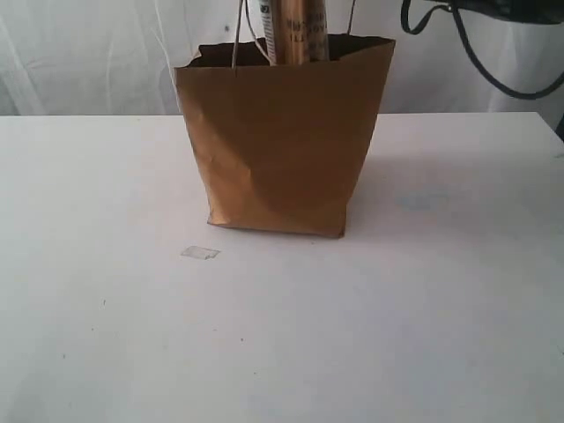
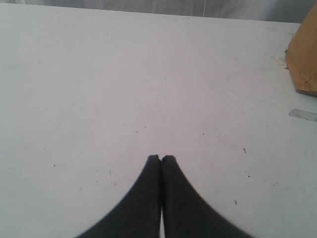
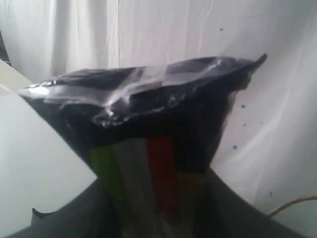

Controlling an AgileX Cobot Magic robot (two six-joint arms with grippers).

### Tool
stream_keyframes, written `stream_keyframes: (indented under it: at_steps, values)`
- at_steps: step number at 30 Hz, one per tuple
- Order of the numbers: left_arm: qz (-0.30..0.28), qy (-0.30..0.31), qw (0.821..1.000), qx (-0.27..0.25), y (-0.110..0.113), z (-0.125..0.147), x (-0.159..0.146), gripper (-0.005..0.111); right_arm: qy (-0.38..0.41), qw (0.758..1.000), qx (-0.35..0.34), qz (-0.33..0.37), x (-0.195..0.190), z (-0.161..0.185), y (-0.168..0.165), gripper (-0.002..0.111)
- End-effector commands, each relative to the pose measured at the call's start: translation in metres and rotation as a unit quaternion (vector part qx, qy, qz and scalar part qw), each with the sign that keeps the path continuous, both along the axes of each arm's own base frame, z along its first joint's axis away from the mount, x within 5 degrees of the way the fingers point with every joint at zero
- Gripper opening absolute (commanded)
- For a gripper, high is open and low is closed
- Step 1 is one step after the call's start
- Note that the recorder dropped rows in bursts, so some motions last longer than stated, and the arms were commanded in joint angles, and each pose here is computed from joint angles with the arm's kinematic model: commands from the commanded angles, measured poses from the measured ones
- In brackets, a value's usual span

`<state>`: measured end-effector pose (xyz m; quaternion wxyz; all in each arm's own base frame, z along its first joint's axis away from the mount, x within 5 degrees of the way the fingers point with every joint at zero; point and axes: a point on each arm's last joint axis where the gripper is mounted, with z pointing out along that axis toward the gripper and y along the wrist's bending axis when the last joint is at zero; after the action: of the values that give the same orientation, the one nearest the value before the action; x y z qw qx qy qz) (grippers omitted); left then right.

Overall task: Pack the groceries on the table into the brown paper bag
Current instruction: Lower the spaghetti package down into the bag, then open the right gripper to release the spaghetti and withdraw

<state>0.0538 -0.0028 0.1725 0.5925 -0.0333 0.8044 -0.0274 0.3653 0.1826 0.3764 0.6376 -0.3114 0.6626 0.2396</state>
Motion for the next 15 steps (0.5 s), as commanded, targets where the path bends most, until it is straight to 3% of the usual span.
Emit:
stream_keyframes:
  at_steps: [1,6,15]
  values:
    - [-0.003,0.000,1.000,-0.006,-0.0007,-0.0009,-0.0003,0.000,0.026,0.999,0.018,0.032,0.0028,-0.0123,0.0076,0.000]
    - [-0.003,0.000,1.000,-0.006,-0.0007,-0.0009,-0.0003,0.000,0.020,0.997,0.021,0.068,-0.0016,-0.0120,0.0120,0.002]
    - [-0.003,0.000,1.000,-0.006,-0.0007,-0.0009,-0.0003,0.000,0.011,1.000,-0.007,0.013,0.0073,-0.0165,0.0057,0.026]
